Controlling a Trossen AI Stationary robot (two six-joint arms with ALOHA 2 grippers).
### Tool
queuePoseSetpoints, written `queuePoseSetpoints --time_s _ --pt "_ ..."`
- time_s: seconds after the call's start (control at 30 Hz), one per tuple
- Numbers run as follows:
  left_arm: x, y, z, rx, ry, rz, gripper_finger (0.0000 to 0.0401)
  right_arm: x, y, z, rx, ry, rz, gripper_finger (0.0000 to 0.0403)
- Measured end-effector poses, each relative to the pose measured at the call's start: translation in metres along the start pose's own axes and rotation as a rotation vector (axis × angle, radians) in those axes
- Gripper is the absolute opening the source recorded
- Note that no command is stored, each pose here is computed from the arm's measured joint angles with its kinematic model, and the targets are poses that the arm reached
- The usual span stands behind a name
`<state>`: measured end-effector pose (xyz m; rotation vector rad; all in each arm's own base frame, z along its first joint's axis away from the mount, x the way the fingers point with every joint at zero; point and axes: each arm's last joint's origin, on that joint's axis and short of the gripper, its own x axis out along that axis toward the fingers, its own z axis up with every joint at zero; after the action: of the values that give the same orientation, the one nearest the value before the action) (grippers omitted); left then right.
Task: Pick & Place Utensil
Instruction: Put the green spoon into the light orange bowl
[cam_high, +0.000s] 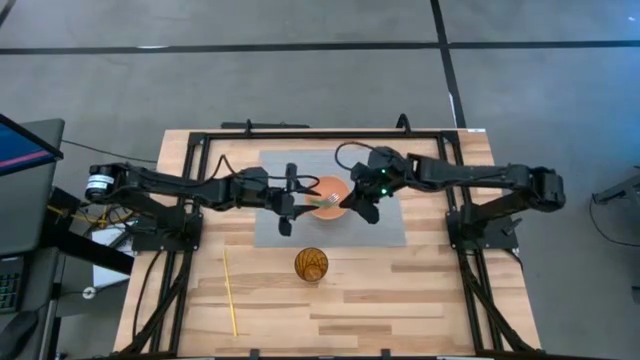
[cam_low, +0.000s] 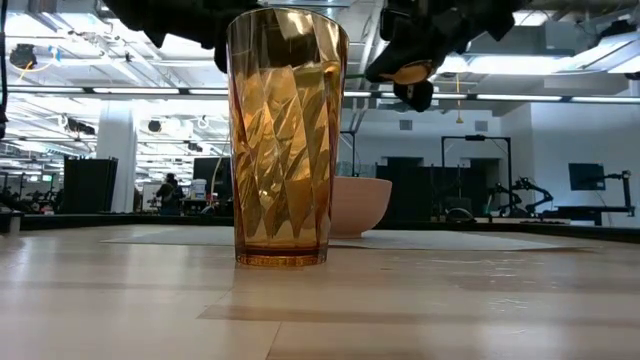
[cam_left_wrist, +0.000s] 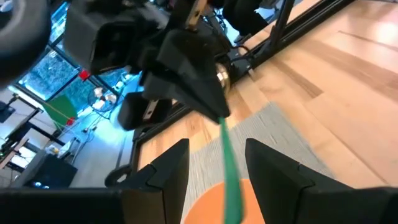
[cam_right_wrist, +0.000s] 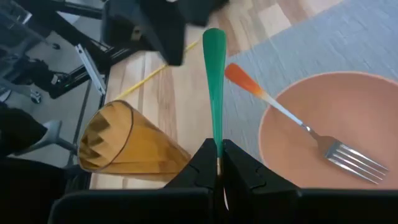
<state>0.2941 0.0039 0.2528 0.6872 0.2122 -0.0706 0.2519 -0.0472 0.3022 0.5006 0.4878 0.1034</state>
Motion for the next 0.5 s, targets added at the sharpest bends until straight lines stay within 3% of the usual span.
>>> queuePoseSetpoints --time_s 0.2,0.5 --pt "-0.009 0.000 0.011 0.004 -0.043 0.004 0.0159 -0.006 -0.004 0.004 0.004 -0.029 -0.017 0.0004" --pt "-0.012 -0.003 0.009 0.011 0.035 0.001 0.0159 -0.015 0.003 0.010 -0.039 -0.085 0.050 0.0005"
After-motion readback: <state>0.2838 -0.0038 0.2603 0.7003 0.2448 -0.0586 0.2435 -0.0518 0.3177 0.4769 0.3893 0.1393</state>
